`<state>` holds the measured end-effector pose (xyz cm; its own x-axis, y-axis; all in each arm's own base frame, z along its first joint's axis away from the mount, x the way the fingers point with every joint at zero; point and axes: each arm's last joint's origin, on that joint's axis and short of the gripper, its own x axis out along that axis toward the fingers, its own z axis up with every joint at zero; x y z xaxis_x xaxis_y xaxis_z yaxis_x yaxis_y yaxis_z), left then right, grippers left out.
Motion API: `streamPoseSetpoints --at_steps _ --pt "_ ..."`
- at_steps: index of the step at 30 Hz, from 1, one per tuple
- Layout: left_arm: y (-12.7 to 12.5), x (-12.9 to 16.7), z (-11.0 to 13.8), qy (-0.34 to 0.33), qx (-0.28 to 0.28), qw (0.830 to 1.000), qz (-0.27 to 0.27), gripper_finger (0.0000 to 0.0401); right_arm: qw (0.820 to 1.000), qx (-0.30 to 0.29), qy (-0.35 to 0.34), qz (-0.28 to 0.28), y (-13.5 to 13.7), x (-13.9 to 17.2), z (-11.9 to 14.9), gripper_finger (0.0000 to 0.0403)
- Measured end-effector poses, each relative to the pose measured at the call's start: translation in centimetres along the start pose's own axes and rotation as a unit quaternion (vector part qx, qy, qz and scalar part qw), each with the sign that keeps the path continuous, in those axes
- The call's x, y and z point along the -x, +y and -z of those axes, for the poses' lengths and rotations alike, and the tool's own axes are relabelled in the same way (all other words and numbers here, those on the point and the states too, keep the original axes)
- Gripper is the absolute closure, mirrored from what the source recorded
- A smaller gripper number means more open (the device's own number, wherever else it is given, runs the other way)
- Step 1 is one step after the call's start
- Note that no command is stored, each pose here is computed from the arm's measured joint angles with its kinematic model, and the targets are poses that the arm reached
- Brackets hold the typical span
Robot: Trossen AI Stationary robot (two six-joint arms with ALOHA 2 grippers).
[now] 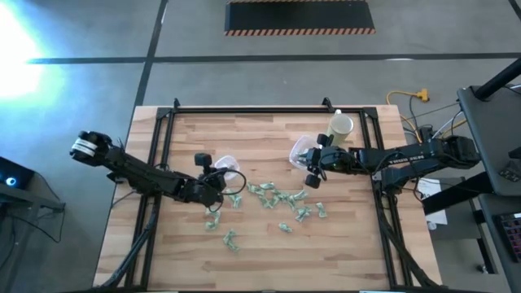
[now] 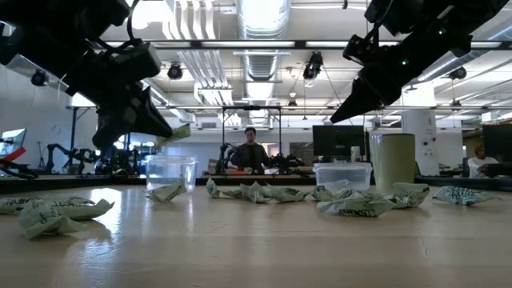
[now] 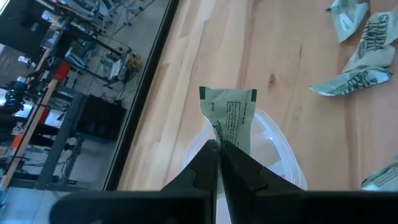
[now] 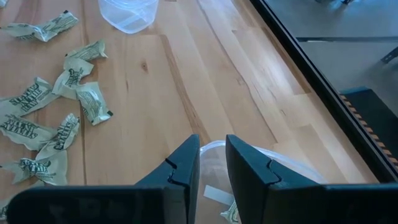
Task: Pick and place items into bin
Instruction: Put the stevia packet into the left transparent bin, then put the stevia packet into the right transparent bin
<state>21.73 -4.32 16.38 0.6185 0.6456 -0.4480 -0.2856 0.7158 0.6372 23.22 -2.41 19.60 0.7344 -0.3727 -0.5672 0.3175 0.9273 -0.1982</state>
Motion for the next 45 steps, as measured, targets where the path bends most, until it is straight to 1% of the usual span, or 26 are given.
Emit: streamPoseSetpoints --at_steps 3,7,9,12,14,18,23,25,28,31,36,39,42,45 --pt "0.0 0.0 0.1 0.002 -0.002 1.000 -0.001 0.0390 1.000 0.000 0.000 0.000 0.0 0.0 0.0 0.0335" --pt "-0.2 -0.2 0.4 0.009 -0.011 1.000 -0.001 0.0349 1.000 -0.001 0.000 -0.001 0.0 0.0 0.0 0.0335" --pt "-0.2 -0.2 0.4 0.009 -0.011 1.000 -0.001 0.0326 1.000 -0.002 0.000 -0.017 0.1 0.0 0.0 0.0335" --pt "-0.1 -0.1 0.3 0.007 -0.009 1.000 -0.009 0.0297 0.998 0.000 0.000 -0.057 0.3 0.0 0.0 0.0335" --pt "0.2 0.1 0.1 0.002 0.000 1.000 -0.011 0.0284 0.996 0.002 -0.001 -0.094 0.5 0.1 0.0 0.0335" --pt "0.5 0.6 -0.5 -0.013 0.013 1.000 -0.004 0.0272 0.984 0.011 0.003 -0.180 1.7 0.1 0.1 0.0335" --pt "0.6 1.2 -0.8 -0.030 0.022 0.999 0.036 0.0271 0.974 0.028 0.033 -0.221 4.0 -0.2 1.1 0.0335" --pt "0.6 1.4 -0.9 -0.033 0.023 0.998 0.038 0.0271 0.971 0.042 0.052 -0.231 4.9 -0.5 1.7 0.0335" --pt "0.7 1.6 -1.0 -0.038 0.026 0.998 0.041 0.0271 0.968 0.051 0.071 -0.236 5.6 -1.1 2.4 0.0335" --pt "0.7 1.8 -0.9 -0.041 0.025 0.998 0.043 0.0271 0.969 0.042 0.088 -0.229 5.9 -1.7 2.7 0.0335" --pt "0.7 1.9 -0.9 -0.043 0.026 0.998 0.045 0.0271 0.974 0.051 0.113 -0.191 6.0 -2.7 3.5 0.0335" --pt "0.7 1.9 -0.9 -0.043 0.025 0.998 0.045 0.0271 0.973 0.049 0.118 -0.190 6.1 -2.8 3.7 0.0335" --pt "0.7 1.9 -0.8 -0.041 0.023 0.998 0.045 0.0271 0.974 0.029 0.121 -0.190 6.1 -2.7 3.7 0.0335" --pt "0.7 1.9 -0.7 -0.039 0.020 0.998 0.045 0.0271 0.973 0.027 0.130 -0.190 6.1 -2.8 3.9 0.0335"
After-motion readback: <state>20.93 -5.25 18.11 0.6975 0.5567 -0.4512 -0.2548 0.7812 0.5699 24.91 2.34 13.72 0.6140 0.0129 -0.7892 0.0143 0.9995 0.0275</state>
